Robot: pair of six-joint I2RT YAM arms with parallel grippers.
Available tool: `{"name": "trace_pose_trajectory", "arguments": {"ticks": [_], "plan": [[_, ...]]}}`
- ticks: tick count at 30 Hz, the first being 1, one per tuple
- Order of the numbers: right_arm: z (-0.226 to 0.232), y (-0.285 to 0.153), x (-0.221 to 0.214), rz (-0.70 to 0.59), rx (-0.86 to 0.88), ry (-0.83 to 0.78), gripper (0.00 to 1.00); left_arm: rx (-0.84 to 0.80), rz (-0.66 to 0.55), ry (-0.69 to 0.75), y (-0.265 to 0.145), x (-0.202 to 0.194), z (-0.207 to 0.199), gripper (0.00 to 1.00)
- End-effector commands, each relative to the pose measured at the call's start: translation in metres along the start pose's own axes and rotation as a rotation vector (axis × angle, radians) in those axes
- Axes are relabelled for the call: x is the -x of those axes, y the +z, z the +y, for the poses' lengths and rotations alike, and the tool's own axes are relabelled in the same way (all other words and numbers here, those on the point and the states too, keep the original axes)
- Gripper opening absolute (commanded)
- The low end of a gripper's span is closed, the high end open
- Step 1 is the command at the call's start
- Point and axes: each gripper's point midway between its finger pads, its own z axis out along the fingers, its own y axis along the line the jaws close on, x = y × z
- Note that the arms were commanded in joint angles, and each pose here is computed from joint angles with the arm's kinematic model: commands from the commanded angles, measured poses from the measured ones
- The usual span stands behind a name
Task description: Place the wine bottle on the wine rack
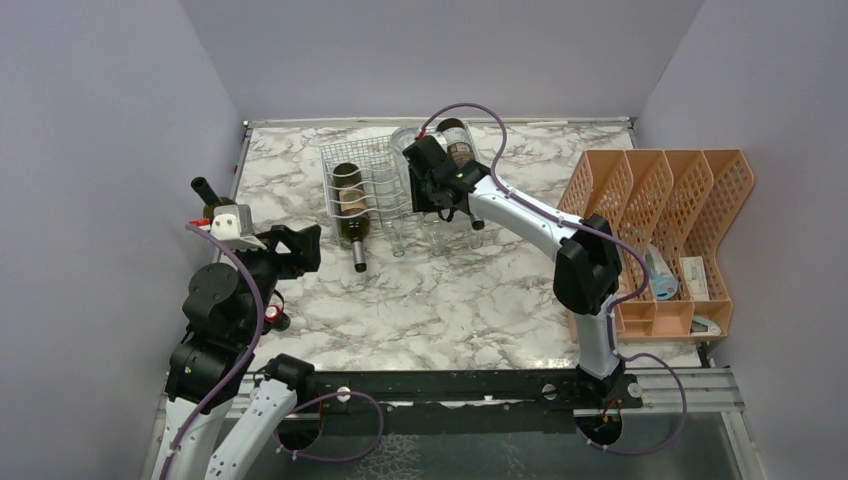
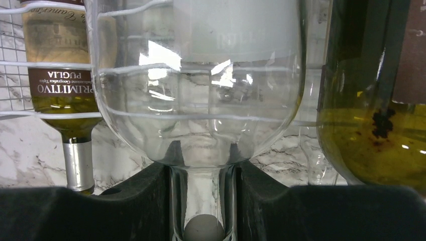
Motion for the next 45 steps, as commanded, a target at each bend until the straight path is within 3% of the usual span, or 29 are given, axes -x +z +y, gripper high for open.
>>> {"name": "trace_pose_trajectory", "arguments": {"ticks": [1,18,28,36,40,45], "plan": [[0.016,-0.020,0.086,-0.256,0.047,0.101,0.15,-0.031,0.011,0.010,-0.002,-0.002,-0.005,0.79],[-0.004,-0.001,0.076,-0.251,-0.030,0.135,0.27,-0.040,0.034,0.012,0.002,-0.007,-0.007,0.80],[0.001,0.002,0.082,-0.255,-0.004,0.112,0.57,-0.042,0.024,0.018,0.001,0.001,-0.009,0.80],[0.002,-0.028,0.091,-0.297,0.045,0.126,0.68,0.036,-0.032,0.078,0.004,0.031,-0.001,0.85],[0.006,-0.055,0.102,-0.351,0.115,0.100,0.71,0.125,-0.046,0.143,0.012,0.043,0.013,0.98],[0.002,-0.089,0.101,-0.422,0.184,0.083,0.74,0.277,-0.006,0.211,0.028,0.040,0.037,0.99]]}}
